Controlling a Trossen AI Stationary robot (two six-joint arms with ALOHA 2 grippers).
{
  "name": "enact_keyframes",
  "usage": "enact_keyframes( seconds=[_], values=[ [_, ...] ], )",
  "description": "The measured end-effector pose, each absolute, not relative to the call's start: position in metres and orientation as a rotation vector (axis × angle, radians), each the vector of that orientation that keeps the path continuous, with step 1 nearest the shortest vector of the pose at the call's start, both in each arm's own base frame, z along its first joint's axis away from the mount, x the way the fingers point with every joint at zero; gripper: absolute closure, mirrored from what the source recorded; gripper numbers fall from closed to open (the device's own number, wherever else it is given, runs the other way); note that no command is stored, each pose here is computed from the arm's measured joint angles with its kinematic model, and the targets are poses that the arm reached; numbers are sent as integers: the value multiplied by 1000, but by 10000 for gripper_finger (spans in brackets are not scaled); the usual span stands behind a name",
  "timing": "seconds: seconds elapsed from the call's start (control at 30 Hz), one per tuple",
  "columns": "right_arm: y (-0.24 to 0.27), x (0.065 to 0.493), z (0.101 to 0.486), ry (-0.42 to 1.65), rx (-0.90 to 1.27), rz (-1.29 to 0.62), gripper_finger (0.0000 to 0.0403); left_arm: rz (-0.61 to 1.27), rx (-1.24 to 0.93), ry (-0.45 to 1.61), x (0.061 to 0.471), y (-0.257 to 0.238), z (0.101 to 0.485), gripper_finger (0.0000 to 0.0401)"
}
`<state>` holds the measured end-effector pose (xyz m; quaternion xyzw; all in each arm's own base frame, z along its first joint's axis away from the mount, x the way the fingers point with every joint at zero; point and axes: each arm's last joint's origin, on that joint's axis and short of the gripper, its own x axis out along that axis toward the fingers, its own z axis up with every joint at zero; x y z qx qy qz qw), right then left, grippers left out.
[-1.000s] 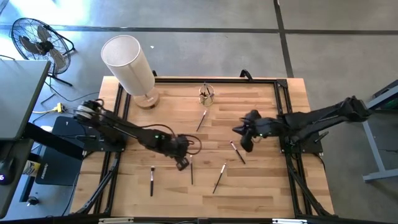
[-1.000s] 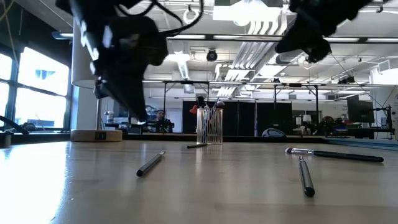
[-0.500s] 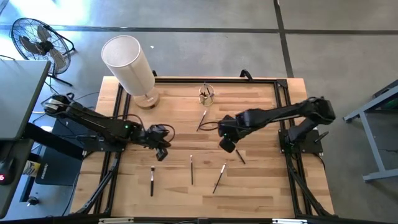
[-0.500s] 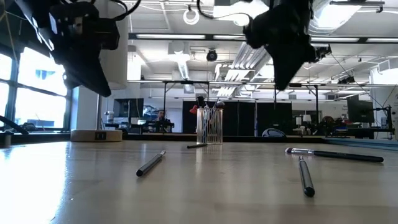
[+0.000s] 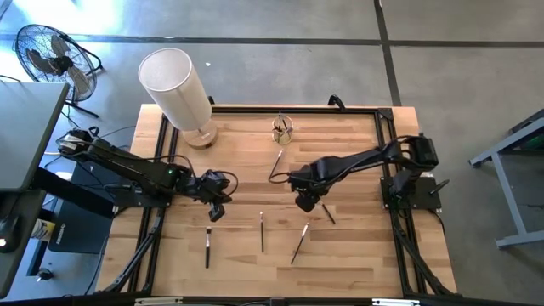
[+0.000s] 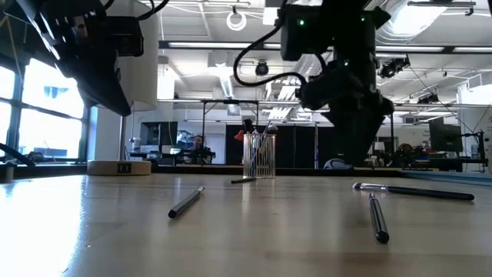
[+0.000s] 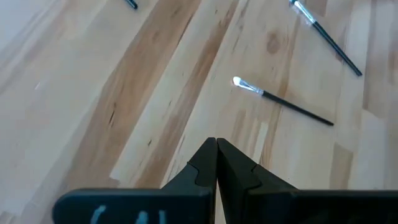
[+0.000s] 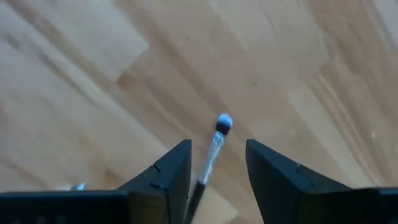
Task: Sort items
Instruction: Put the angle shadow brush into the glass
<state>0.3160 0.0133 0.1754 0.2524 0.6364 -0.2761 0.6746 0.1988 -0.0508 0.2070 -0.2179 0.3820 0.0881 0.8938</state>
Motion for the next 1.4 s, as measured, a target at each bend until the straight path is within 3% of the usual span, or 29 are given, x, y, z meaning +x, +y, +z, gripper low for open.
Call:
enact_keyframes(
  seconds=[0.7, 0.8, 1.0, 1.4],
  values=[
    [-5, 304, 132, 1399, 707, -626, 267, 142, -419, 825, 198, -51, 206, 401],
    [-5, 303, 129, 1386, 681, -636, 291, 142, -417, 825, 198, -51, 206, 401],
    [-3, 304, 128, 1383, 673, -607, 393, 136, -404, 825, 198, -51, 206, 401],
    [0, 296, 155, 1322, 719, -591, 401, 130, -396, 817, 198, -52, 206, 401]
  ],
)
